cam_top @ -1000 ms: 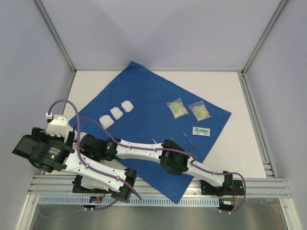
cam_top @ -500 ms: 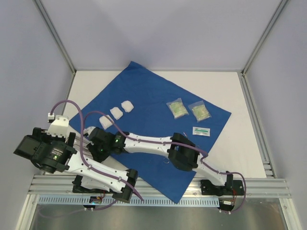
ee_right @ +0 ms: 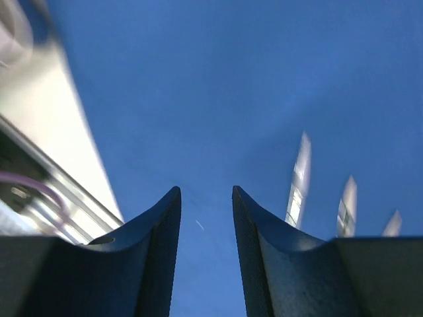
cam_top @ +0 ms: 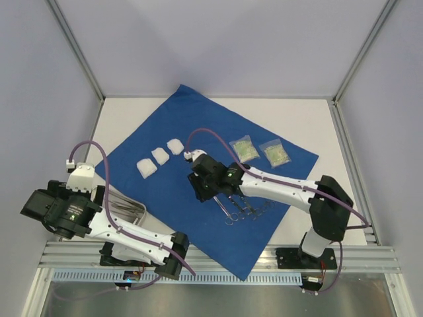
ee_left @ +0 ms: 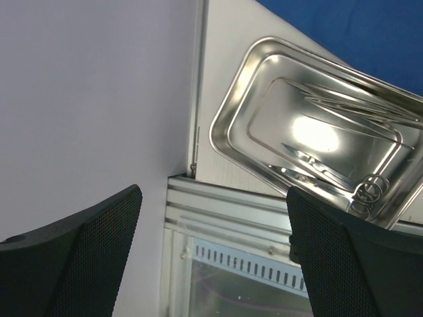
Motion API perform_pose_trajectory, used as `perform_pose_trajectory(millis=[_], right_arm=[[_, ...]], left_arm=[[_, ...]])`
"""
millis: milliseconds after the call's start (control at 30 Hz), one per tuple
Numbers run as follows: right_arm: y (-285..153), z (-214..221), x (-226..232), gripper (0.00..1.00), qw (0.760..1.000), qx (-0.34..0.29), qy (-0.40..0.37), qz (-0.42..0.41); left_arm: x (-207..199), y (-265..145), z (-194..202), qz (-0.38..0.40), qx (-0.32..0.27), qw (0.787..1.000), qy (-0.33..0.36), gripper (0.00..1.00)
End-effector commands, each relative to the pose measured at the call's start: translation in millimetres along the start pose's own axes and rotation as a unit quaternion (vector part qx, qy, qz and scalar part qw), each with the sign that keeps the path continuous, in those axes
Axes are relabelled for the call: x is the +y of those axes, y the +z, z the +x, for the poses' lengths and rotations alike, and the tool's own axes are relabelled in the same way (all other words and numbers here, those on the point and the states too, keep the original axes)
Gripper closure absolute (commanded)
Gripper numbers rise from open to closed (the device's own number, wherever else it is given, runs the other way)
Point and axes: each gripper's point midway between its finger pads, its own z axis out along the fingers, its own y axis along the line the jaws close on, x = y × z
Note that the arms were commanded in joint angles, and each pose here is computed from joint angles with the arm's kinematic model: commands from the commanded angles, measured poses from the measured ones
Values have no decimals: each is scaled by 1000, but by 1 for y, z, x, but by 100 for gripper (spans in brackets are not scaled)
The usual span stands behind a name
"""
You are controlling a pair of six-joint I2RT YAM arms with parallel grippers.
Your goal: Prepare the surgical pack
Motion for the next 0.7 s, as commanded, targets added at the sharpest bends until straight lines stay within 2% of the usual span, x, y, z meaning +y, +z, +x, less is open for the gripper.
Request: perform_pose_trajectory(millis=[0,233,433,467,667], right_arm=[[-27,21,-40,60,999,-2,10,43],[-35,94,-110,57,990,60,54,116],[-22,106,-97,58,993,83,52,60],[-19,99,-94,58,995,71,51,56],[-8,94,-97,60,994,78,38,65]], left_arm=[[-77,-7,29,135,58,985,-86,0],[-78,7,48,142,82,981,-99,0],[-80,23,74,145,116,977,-105,0],[-81,26,78,146,120,976,-107,0],[-88,48,113,152,159,969,-114,0]])
